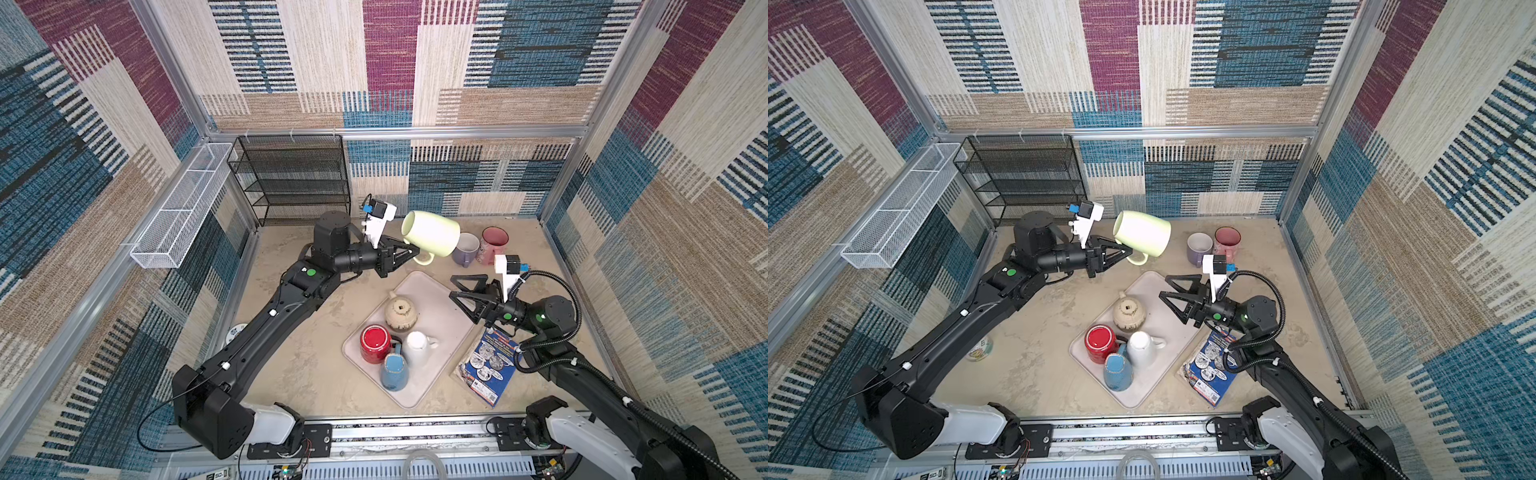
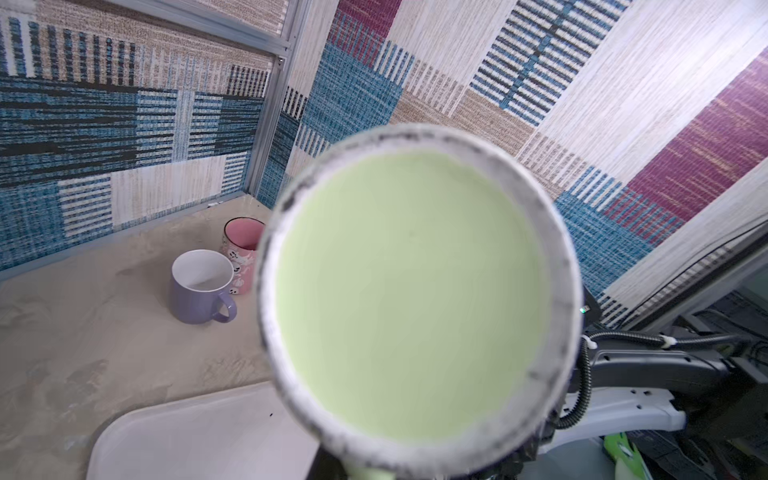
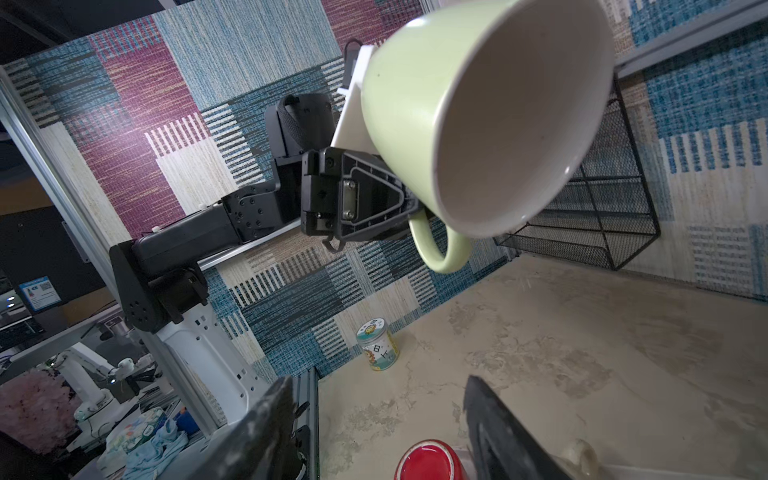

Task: Turn the mug right side up
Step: 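Move the right gripper toward the light green mug held by the left gripper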

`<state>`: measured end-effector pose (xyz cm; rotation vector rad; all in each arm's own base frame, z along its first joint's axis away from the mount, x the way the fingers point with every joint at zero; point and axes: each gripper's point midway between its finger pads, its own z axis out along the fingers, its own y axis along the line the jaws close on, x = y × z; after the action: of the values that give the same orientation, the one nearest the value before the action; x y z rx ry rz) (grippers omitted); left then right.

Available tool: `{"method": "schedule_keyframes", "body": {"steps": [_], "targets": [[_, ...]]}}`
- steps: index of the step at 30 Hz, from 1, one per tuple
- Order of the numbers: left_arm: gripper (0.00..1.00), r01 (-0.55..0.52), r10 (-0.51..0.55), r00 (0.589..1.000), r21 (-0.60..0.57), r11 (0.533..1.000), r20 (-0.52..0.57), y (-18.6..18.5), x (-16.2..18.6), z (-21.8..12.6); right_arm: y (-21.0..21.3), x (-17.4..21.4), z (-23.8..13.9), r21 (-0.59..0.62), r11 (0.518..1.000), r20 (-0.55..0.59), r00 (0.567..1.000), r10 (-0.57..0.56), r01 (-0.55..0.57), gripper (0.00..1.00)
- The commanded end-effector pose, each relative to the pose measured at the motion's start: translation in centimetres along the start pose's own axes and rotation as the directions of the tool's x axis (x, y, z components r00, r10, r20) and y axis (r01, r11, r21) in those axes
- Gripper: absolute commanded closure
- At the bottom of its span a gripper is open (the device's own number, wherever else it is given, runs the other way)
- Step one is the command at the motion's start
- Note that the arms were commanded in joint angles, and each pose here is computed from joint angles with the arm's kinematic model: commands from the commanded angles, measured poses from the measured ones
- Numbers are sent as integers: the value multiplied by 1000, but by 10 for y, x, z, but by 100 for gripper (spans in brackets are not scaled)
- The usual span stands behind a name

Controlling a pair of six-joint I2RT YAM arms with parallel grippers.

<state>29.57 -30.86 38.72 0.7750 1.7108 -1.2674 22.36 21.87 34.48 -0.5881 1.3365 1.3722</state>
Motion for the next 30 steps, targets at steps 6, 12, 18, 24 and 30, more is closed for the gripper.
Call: {"method": "schedule_keyframes", "body": {"steps": [6,12,18,24,30], "targets": [[100,-41,25,992,131,991,124,-33,-32,-9,10,-24,15,-98,995,35,999,-27,30,30],[100,-27,5,990,153,988,142,-34,-34,-9,8,-34,28,-133,991,47,999,-16,22,32],[100,-23,-3,988,168,985,154,-36,-37,-9,7,-41,39,-151,988,55,998,-17,25,33],[100,-12,-17,988,182,983,154,-33,-37,-5,1,-45,47,-156,987,67,998,-16,26,36],[100,-5,-25,987,189,982,156,-31,-35,-2,-2,-52,56,-175,984,79,997,-19,32,42]]}}
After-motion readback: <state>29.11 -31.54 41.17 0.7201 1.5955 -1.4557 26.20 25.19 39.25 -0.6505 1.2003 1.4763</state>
